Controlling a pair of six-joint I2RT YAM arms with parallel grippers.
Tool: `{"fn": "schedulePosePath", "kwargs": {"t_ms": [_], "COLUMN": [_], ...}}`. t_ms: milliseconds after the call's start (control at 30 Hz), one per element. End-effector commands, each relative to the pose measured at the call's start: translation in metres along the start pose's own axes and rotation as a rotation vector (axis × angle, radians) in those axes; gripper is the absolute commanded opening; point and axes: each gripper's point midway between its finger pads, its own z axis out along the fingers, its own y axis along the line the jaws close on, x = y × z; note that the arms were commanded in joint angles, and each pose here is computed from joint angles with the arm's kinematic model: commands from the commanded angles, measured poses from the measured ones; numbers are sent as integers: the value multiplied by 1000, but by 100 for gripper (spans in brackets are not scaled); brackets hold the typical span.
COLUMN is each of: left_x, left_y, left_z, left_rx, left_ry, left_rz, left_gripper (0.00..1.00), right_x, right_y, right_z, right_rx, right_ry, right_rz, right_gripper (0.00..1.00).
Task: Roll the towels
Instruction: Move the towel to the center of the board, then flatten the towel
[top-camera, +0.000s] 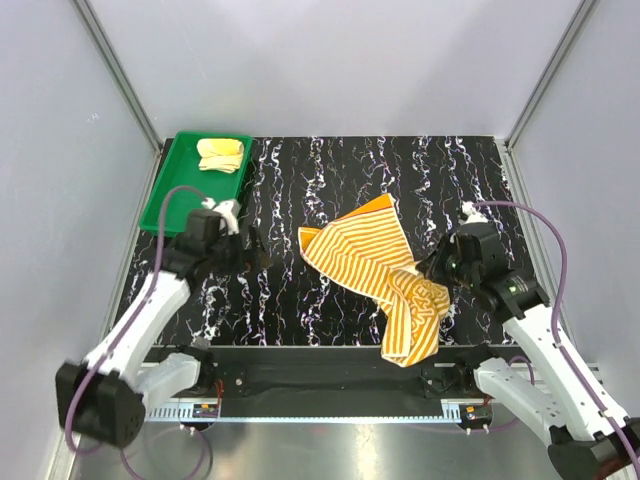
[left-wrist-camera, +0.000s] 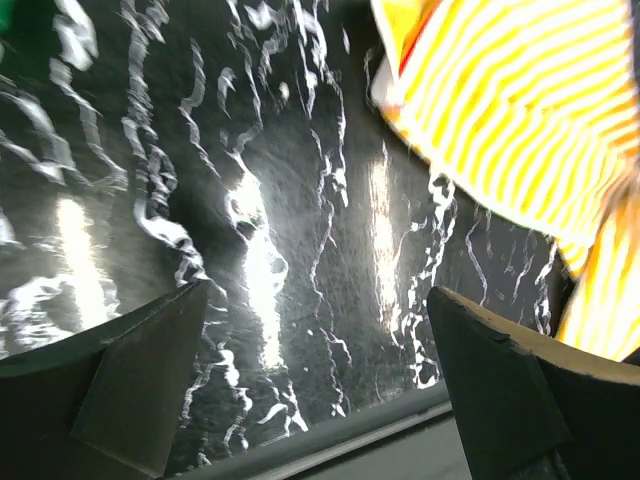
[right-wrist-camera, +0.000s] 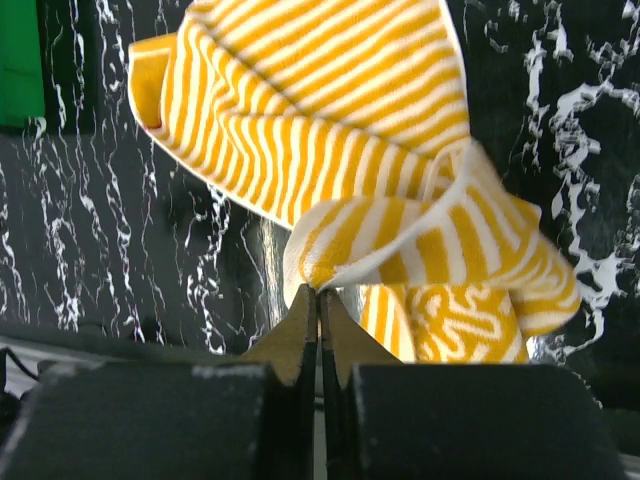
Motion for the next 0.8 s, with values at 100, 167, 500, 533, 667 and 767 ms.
{"fn": "schedulePosePath", "kwargs": {"t_ms": [100, 167, 500, 533, 667, 767], "left_x": [-19, -24, -46, -41, -50, -55], "left_y": [-31, -38, -47, -46, -51, -56], "left_z": [45, 61, 142, 153, 177, 194], "left_rx": [-49, -54, -87, -91, -93, -80], "left_ry": [29, 36, 112, 136, 149, 165], "left_rz": [61, 55, 18, 16, 5, -3], "left_gripper": [99, 99, 99, 99, 96, 88], "right_x": [-5, -4, 9, 11, 14, 16], "right_y": [18, 17, 16, 18, 19, 18], "right_z": [-25, -26, -24, -24, -23, -22], "right_rx": [-134, -129, -155, -166, -177, -176], "right_ry": [-70, -59, -26, -19, -3, 4], "right_rz": [12, -8, -5, -4, -3, -7], "right_gripper": [0, 0, 0, 0, 0, 0]}}
